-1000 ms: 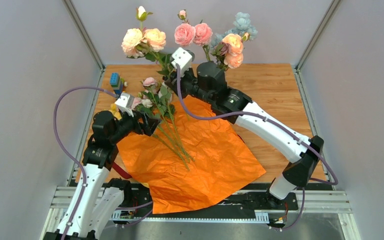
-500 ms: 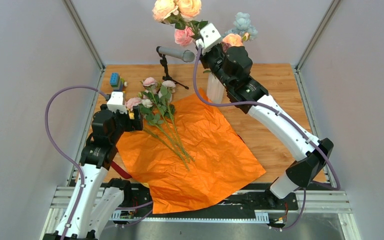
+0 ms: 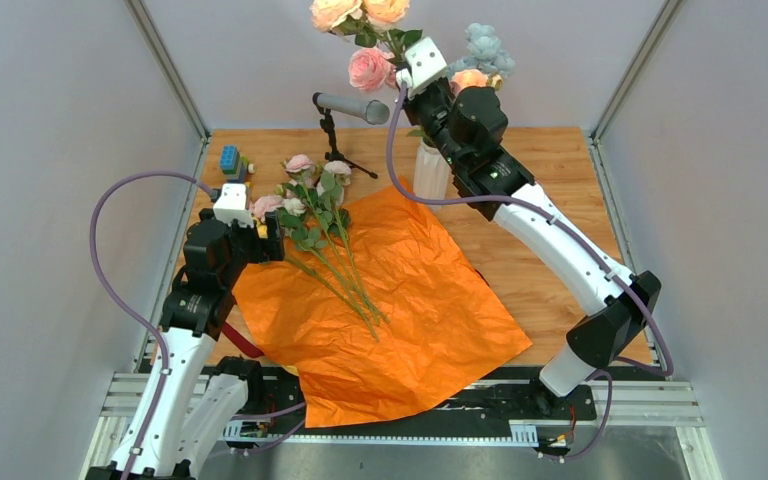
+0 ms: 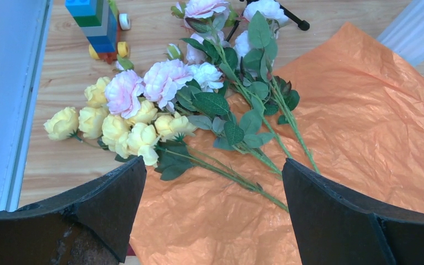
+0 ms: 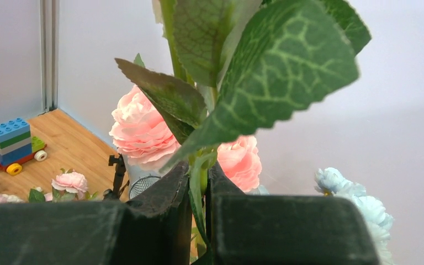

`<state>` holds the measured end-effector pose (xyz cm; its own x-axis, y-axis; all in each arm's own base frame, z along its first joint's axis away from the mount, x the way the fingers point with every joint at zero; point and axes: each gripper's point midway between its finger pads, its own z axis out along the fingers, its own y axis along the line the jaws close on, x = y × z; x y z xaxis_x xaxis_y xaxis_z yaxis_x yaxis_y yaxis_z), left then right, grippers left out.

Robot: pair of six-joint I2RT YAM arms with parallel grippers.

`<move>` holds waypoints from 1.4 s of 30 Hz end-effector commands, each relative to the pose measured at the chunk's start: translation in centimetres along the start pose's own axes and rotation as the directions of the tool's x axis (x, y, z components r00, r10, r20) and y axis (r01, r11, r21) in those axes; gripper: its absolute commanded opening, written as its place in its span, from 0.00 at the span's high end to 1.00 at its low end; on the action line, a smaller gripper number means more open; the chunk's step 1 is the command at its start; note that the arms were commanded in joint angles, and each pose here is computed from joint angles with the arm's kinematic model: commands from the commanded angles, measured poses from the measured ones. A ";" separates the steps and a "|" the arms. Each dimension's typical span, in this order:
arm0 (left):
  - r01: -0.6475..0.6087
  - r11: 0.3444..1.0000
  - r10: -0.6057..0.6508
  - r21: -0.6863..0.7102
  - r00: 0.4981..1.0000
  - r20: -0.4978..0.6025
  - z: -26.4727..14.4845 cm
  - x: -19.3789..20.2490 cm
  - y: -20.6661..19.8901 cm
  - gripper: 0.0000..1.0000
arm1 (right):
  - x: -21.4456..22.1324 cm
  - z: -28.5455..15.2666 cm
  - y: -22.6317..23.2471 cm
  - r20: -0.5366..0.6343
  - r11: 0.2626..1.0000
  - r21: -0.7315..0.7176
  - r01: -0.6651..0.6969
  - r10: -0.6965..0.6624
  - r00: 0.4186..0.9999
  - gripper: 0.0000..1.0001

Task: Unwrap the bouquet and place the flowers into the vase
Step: Insert the fake flower into the vase.

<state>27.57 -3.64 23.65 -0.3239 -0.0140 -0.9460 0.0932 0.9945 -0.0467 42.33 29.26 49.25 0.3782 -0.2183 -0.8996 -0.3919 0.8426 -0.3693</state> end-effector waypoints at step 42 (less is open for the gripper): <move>-0.019 1.000 0.019 -0.008 1.000 0.007 -0.1 0.0 0.3 0.00 | 7.4 2.6 -1.9 -0.075 0.990 0.055 -0.128 0.132 0.988 1.00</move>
<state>27.45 -3.58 23.22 -0.3354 -0.0062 -0.9421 0.0940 0.9948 -0.0401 47.03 27.61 44.67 0.2699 -0.1610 -0.9493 -0.4070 0.8744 -0.2641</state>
